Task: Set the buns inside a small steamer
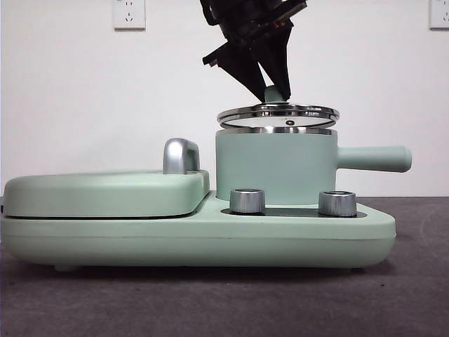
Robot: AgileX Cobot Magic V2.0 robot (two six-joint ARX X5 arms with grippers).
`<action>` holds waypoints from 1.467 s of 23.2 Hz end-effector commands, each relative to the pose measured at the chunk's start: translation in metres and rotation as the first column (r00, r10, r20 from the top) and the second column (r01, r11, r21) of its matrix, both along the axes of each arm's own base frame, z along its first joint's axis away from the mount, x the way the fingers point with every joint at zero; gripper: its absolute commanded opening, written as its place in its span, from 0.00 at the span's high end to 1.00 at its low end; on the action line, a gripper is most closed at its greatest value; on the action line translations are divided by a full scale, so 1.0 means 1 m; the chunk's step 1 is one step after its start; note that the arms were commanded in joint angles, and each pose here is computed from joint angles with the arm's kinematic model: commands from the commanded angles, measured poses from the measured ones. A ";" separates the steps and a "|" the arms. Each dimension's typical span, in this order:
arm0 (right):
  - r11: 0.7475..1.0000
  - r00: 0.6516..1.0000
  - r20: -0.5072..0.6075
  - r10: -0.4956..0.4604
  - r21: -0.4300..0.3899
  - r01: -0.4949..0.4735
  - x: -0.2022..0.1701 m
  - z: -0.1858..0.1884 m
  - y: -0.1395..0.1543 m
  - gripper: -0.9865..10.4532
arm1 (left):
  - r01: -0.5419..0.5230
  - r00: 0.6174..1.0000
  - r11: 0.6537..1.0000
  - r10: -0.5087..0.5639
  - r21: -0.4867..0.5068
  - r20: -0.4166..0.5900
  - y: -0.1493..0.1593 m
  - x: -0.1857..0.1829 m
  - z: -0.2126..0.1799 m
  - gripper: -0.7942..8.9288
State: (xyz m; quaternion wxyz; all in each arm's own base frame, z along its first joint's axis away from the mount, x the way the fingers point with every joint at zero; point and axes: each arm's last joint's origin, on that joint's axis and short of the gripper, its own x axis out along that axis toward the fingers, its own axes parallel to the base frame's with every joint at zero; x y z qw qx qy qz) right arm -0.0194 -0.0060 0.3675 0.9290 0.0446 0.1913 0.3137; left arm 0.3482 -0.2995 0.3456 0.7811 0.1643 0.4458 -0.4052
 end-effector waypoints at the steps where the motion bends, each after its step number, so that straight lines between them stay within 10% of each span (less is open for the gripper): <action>1: 1.000 1.000 0.009 0.003 0.016 -0.003 -0.001 0.003 -0.001 0.62 | 0.003 1.000 1.000 -0.003 -0.009 0.007 -0.007 0.006 -0.007 0.90; 14: 1.000 1.000 0.008 0.003 0.016 -0.003 -0.001 0.003 -0.001 0.62 | -0.035 0.999 0.998 0.035 0.042 0.003 -0.011 0.012 -0.022 0.88; 19: 1.000 1.000 0.009 0.003 0.016 -0.003 -0.001 0.003 -0.001 0.62 | -0.097 0.995 0.995 0.097 -0.006 -0.007 -0.007 0.007 -0.001 0.36; 28: 0.999 0.999 0.047 0.010 0.042 -0.012 0.000 0.007 0.000 0.62 | -0.232 0.972 0.961 0.235 -0.150 0.006 0.070 -0.048 0.105 0.37; 34: 0.997 0.995 0.093 0.029 0.072 -0.036 0.003 0.013 0.003 0.62 | -0.196 0.980 0.980 0.194 -0.047 -0.037 0.133 -0.127 0.110 0.38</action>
